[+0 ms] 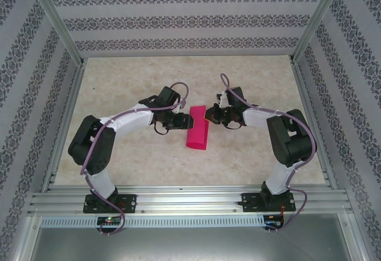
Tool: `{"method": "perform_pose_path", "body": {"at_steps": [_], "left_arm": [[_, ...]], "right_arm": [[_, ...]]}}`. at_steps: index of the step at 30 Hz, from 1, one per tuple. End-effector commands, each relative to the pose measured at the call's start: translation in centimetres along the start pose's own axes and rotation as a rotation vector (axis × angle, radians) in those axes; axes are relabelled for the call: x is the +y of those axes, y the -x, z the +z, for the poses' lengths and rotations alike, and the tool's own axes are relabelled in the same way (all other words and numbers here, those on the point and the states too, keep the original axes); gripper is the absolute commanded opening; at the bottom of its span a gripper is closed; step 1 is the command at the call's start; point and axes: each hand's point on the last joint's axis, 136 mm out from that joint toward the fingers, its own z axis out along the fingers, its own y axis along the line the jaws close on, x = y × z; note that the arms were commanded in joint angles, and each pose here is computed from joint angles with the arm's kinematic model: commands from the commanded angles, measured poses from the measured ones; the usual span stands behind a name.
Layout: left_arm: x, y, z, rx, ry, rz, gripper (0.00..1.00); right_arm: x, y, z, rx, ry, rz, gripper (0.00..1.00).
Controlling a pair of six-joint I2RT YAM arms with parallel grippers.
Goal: Fold a paper plane with a square sheet of paper (fold left side to right side)
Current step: First fold in half a square sheet of paper at the center of the table.
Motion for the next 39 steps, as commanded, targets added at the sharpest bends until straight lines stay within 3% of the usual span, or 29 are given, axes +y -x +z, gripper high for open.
{"method": "perform_pose_path", "body": {"at_steps": [1,15,29,39], "left_arm": [[-0.7,0.9,0.9,-0.009,-0.007,-0.024,0.64],[-0.5,1.7,3.8,0.030,0.025,-0.044,0.53],[0.1,1.2,5.3,0.059,0.085,-0.029,0.50],[0.0,0.8,6.1,0.090,0.102,-0.010,0.51]], "right_arm": [[-0.5,0.5,-0.3,-0.013,-0.043,-0.035,0.00],[-1.8,0.1,0.0,-0.002,-0.087,-0.027,0.05],[-3.4,0.6,-3.5,-0.063,-0.164,-0.026,0.34],[-4.5,0.6,-5.5,-0.099,-0.210,-0.021,0.37]]}}
